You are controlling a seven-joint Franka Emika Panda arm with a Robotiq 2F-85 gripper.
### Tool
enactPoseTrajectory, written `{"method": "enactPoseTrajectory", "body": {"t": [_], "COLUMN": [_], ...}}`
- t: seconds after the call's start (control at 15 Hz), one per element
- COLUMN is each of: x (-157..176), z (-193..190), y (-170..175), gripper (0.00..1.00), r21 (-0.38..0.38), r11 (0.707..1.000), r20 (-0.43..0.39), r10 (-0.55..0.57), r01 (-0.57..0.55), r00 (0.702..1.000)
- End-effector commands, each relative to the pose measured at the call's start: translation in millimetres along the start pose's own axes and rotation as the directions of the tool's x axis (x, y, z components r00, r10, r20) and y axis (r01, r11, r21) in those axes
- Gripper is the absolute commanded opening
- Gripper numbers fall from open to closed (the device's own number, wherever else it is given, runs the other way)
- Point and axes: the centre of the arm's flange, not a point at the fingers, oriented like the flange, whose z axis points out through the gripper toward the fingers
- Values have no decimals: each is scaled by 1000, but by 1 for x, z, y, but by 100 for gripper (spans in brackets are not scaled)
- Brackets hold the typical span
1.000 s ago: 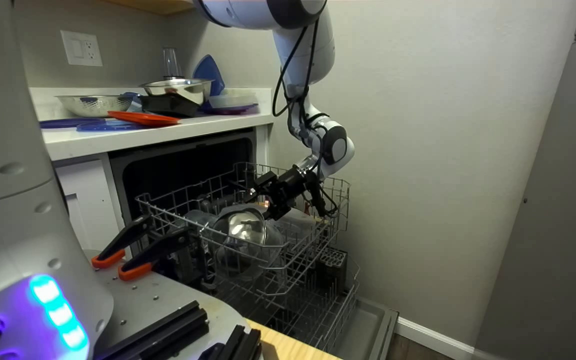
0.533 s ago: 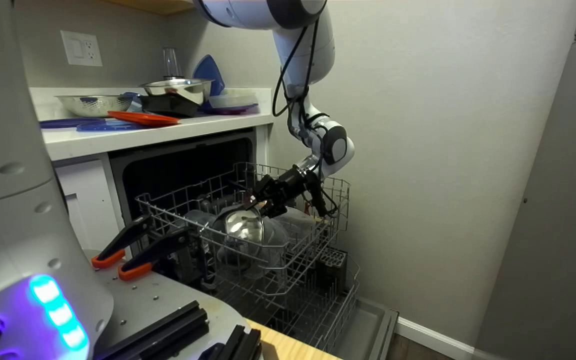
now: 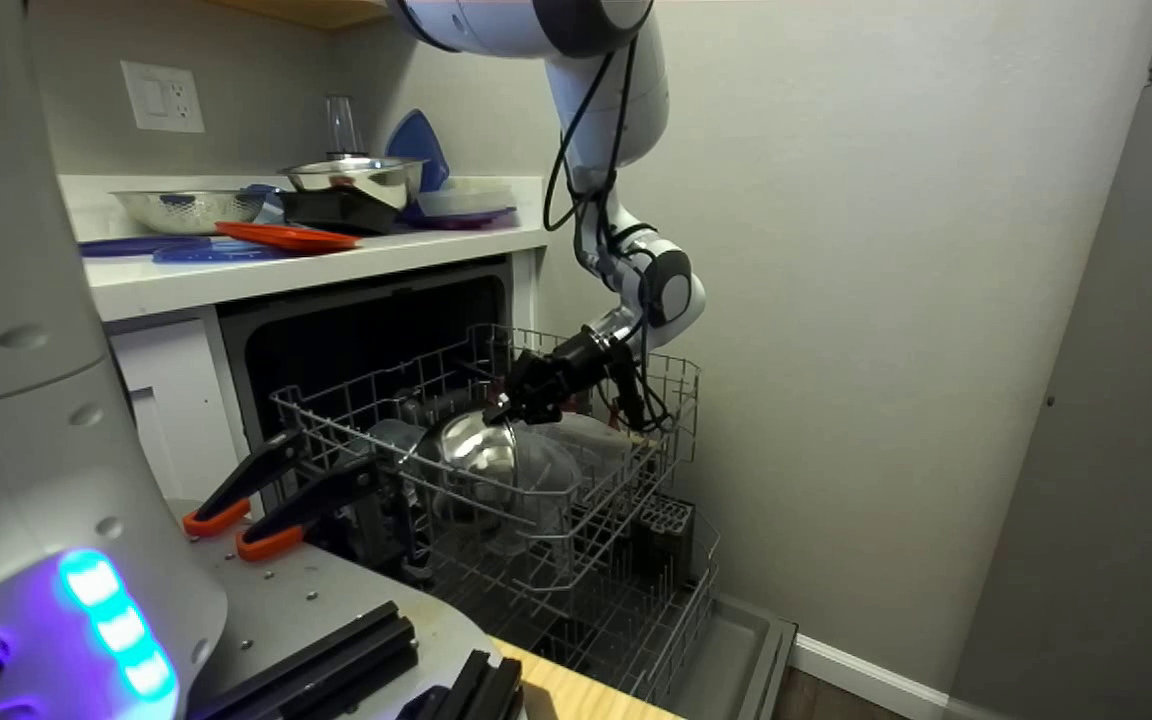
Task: Remove a silver bowl from the rack of the dishwasher and put it in the silver basin on the counter
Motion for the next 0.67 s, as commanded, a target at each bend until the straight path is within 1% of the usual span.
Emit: {"method": "enactPoseTrajectory", "body": {"t": [0.0, 0.2, 0.33, 0.47, 0.6], "x": [27, 44, 48, 53, 56], "z": [7, 11, 9, 3, -5], "y": [-25, -34, -42, -51, -63], "gripper": [4, 4, 4, 4, 4], "r21": [77, 131, 166, 151, 118], "r11": [989, 975, 969, 973, 981], "r20": [-2, -9, -7, 11, 45], "r10": [-128, -178, -184, -179, -158], "r01": [128, 178, 182, 175, 152], "r00": [992, 984, 983, 984, 986]}}
